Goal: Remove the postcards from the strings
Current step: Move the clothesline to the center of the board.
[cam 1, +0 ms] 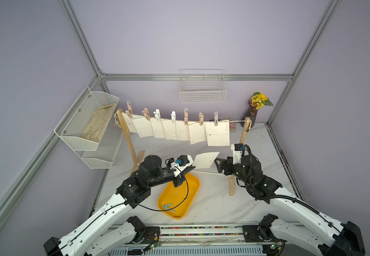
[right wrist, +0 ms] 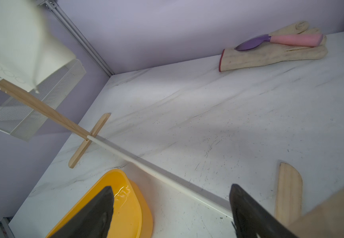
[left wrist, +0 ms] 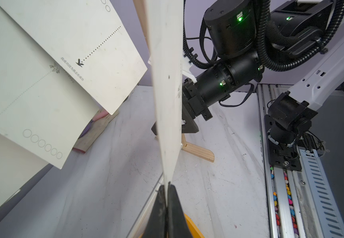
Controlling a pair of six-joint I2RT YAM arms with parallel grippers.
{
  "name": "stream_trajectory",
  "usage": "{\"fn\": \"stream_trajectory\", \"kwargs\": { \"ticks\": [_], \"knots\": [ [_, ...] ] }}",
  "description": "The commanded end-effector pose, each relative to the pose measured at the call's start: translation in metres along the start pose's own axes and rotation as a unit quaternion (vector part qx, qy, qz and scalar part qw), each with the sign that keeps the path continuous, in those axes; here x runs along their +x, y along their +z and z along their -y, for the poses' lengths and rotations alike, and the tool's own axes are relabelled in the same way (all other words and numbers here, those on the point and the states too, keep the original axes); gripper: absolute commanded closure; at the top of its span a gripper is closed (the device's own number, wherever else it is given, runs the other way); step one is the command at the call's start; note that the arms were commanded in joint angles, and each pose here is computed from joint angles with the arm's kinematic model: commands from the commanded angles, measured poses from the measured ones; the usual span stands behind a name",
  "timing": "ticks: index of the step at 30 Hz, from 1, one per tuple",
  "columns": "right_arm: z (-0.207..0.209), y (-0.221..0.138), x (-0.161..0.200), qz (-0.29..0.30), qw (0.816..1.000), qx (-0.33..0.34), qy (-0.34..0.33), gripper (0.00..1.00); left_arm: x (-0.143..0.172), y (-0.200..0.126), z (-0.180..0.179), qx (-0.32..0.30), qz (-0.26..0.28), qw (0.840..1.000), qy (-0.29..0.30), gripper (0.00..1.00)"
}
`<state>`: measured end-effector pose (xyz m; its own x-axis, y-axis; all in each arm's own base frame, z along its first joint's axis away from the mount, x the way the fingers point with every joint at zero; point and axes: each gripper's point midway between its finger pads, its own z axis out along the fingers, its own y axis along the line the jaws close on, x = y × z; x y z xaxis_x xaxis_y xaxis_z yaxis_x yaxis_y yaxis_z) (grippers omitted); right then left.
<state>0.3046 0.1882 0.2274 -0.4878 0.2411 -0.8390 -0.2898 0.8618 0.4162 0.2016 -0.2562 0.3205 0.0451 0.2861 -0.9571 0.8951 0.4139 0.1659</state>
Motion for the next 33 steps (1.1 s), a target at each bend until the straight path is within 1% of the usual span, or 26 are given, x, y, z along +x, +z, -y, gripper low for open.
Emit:
{"fn": "stream_trajectory", "kwargs": {
  "ticks": [1, 17, 20, 25, 30, 33],
  "knots": [
    [0.000, 0.009, -0.018, 0.053, 0.998, -0.002, 0.036, 0.11, -0.036, -0.010, -0.003, -0.007, 0.049, 0.999, 0.008, 0.99],
    [-0.002, 0.079, 0.022, -0.010, 0.999, -0.012, 0.030, 0.11, -0.026, -0.003, -0.003, -0.006, 0.042, 0.999, 0.009, 0.99],
    [0.008, 0.090, 0.024, -0.006, 1.000, 0.012, 0.019, 0.11, -0.026, -0.002, -0.003, -0.006, 0.042, 0.999, 0.008, 0.99],
    [0.034, 0.098, 0.012, 0.011, 0.998, 0.050, 0.021, 0.10, -0.026, -0.003, -0.002, -0.004, 0.043, 0.999, 0.009, 0.99],
    [0.065, 0.098, 0.001, 0.019, 0.996, 0.071, 0.040, 0.10, -0.026, -0.002, -0.002, -0.005, 0.046, 0.999, 0.011, 0.99],
    [0.079, 0.089, -0.005, 0.029, 0.995, 0.083, 0.050, 0.10, -0.026, -0.002, -0.002, -0.003, 0.047, 0.999, 0.011, 0.99]
  ]
}}
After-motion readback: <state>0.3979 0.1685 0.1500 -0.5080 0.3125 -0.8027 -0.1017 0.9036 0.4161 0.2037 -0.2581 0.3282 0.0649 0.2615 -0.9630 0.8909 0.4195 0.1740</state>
